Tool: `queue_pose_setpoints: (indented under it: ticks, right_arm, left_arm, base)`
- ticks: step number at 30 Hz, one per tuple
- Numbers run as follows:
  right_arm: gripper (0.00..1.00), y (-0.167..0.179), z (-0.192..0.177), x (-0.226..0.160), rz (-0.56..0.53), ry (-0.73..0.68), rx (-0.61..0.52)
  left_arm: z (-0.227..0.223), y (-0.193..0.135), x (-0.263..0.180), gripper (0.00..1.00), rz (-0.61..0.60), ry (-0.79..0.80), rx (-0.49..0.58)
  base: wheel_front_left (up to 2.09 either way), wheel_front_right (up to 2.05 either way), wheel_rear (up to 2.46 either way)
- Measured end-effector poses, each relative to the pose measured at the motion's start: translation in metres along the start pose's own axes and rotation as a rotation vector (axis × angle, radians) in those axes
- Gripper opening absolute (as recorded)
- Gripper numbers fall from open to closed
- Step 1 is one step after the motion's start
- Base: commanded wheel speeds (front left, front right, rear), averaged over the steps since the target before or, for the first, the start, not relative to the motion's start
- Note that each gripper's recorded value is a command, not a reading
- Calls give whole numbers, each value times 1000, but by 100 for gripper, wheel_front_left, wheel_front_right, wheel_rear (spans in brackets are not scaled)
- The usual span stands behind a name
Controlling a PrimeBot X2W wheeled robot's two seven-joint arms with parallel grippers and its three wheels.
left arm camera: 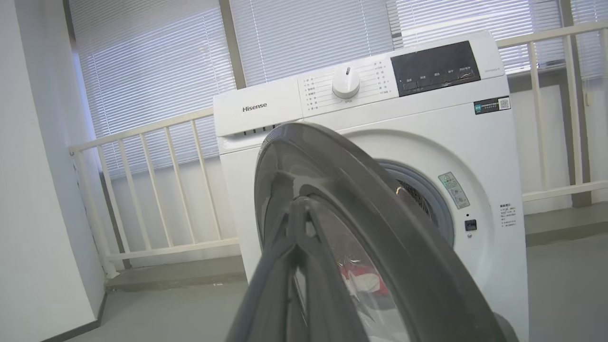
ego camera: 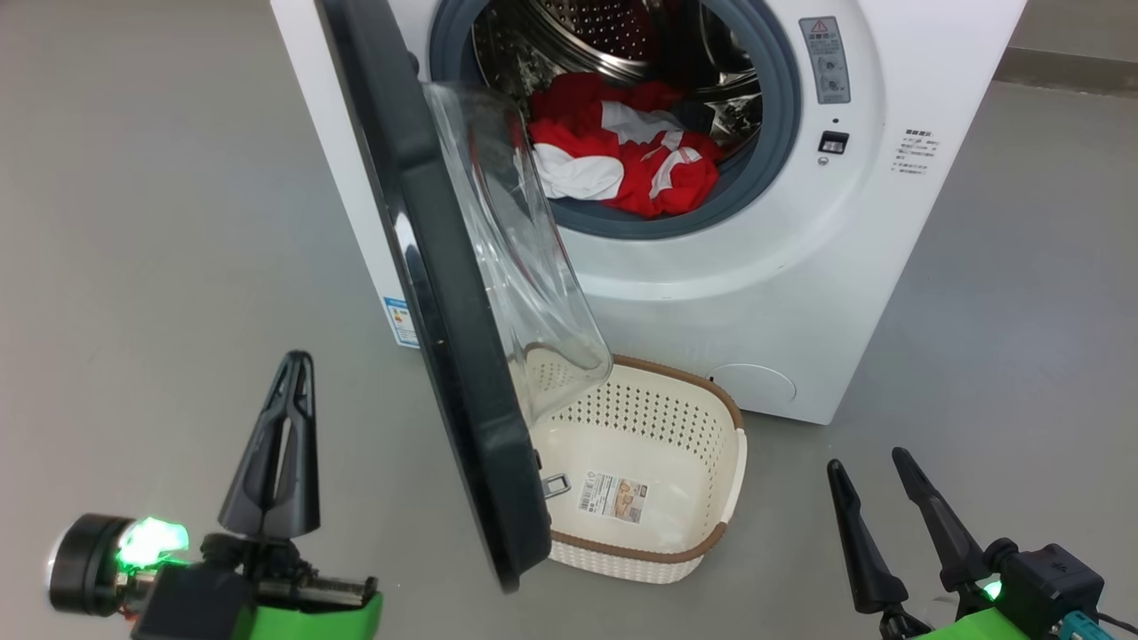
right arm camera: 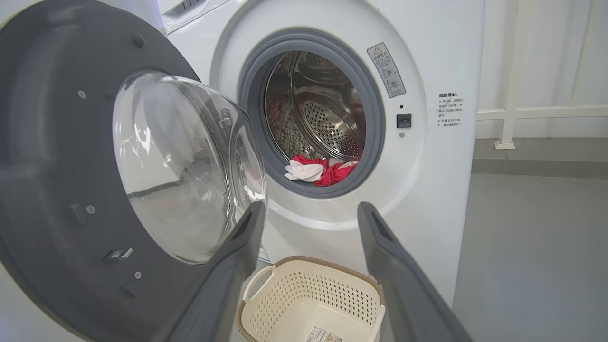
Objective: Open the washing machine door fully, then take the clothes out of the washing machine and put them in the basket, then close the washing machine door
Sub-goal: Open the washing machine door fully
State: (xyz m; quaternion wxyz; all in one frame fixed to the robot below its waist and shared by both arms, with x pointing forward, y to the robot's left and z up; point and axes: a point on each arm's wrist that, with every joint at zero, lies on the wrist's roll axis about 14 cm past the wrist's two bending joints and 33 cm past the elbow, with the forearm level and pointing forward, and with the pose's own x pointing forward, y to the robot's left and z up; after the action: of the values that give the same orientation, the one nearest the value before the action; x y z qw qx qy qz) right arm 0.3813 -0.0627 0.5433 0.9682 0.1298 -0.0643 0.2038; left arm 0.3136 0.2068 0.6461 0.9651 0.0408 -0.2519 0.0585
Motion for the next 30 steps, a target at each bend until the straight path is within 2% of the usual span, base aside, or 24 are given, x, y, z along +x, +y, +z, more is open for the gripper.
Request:
queue_pose_setpoints:
  ticks: [6,13,22,30]
  right_arm:
    - [100,-2,0,-2,-8,0,4]
    - [100,-5,-1,-4,-20,2,5]
    - [100,-11,-5,-5,-38,14,10]
    - [100,-13,-7,-4,-43,18,14]
  left_arm:
    - [28,-24,6,0,-83,-94,-23]
    - [35,-56,8,0,-200,-116,-74]
    - [14,-114,-1,0,-402,-7,-165]
    - [-26,-133,-9,0,-460,125,-186]
  base:
    - [0,0,0]
    - [0,0,0]
    - [0,0,0]
    - [0,0,0]
